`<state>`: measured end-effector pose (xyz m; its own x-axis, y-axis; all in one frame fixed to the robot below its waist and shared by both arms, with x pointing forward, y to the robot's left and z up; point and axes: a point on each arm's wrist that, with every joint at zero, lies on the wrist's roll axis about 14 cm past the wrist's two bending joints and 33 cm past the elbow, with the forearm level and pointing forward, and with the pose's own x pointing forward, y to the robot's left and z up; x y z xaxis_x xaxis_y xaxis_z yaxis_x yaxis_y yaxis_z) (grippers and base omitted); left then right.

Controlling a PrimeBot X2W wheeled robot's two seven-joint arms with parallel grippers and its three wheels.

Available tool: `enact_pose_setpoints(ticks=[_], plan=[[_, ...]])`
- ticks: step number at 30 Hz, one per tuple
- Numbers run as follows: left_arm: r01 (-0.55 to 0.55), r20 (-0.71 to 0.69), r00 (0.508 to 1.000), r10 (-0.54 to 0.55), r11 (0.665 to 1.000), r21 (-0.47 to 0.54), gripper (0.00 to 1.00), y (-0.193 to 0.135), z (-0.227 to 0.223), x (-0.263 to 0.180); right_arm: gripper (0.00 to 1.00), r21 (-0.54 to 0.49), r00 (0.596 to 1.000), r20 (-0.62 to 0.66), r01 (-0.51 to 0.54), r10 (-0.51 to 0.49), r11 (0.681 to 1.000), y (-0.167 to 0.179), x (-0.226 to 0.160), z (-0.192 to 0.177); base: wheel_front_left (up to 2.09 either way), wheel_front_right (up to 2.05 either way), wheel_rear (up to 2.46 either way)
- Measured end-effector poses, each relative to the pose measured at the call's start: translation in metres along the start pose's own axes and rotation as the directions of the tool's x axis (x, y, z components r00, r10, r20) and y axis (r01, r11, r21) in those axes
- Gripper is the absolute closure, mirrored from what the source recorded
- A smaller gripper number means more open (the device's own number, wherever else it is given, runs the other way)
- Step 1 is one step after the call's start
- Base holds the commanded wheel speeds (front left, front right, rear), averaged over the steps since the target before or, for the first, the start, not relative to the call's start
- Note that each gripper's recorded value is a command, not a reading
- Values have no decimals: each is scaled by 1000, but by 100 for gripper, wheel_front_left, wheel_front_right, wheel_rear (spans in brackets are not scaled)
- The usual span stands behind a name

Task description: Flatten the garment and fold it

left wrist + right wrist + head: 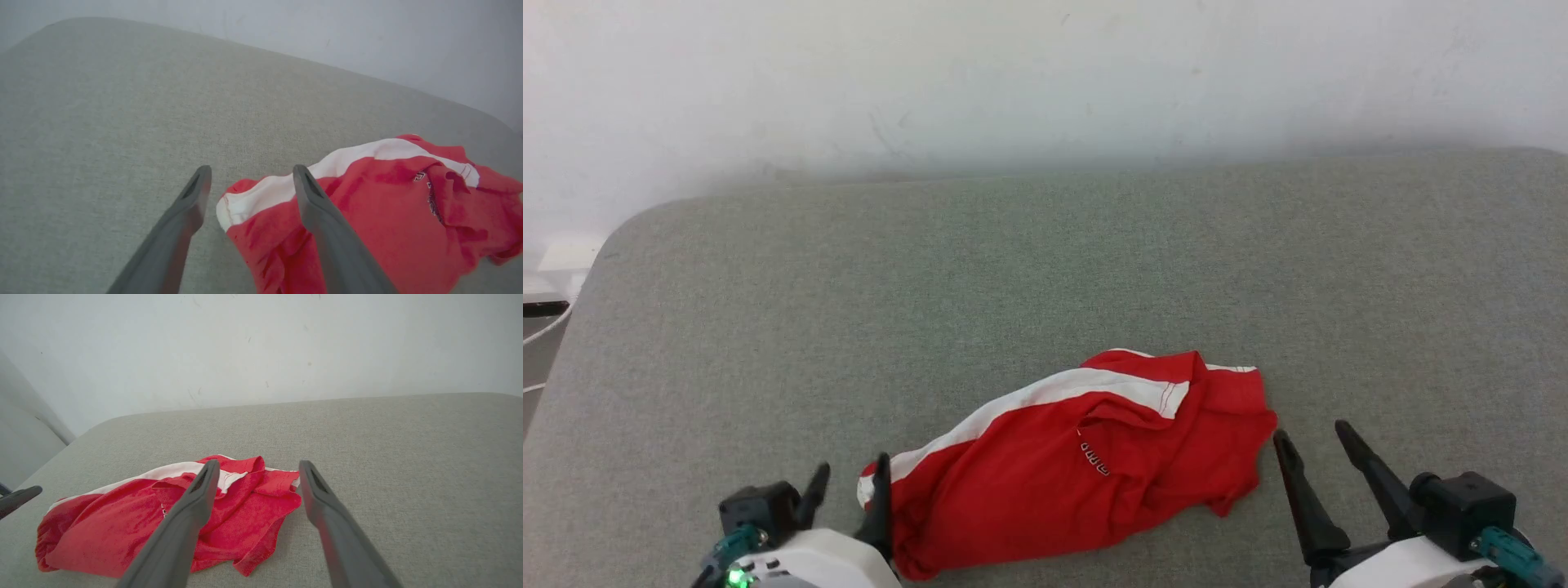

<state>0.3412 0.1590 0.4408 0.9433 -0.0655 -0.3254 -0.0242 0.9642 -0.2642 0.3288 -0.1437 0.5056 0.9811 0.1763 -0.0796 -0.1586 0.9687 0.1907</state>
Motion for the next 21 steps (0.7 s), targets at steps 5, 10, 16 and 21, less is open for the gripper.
enact_pose_setpoints(ticks=[5,10,16,21], plan=[[-26,203,979,10,997,73,0,4,45,6,0,9,994,-106,-20,21,1000,6,5,-25,0,0,0],[-57,395,918,14,994,96,0,-2,93,1,0,16,975,-210,-68,70,998,17,28,-47,0,0,0],[-76,443,896,32,994,81,0,1,95,-8,0,39,943,-308,-120,126,992,30,66,-63,0,0,0],[-97,453,890,59,993,61,0,11,94,-10,0,46,891,-423,-162,167,986,43,86,-87,0,0,0]])
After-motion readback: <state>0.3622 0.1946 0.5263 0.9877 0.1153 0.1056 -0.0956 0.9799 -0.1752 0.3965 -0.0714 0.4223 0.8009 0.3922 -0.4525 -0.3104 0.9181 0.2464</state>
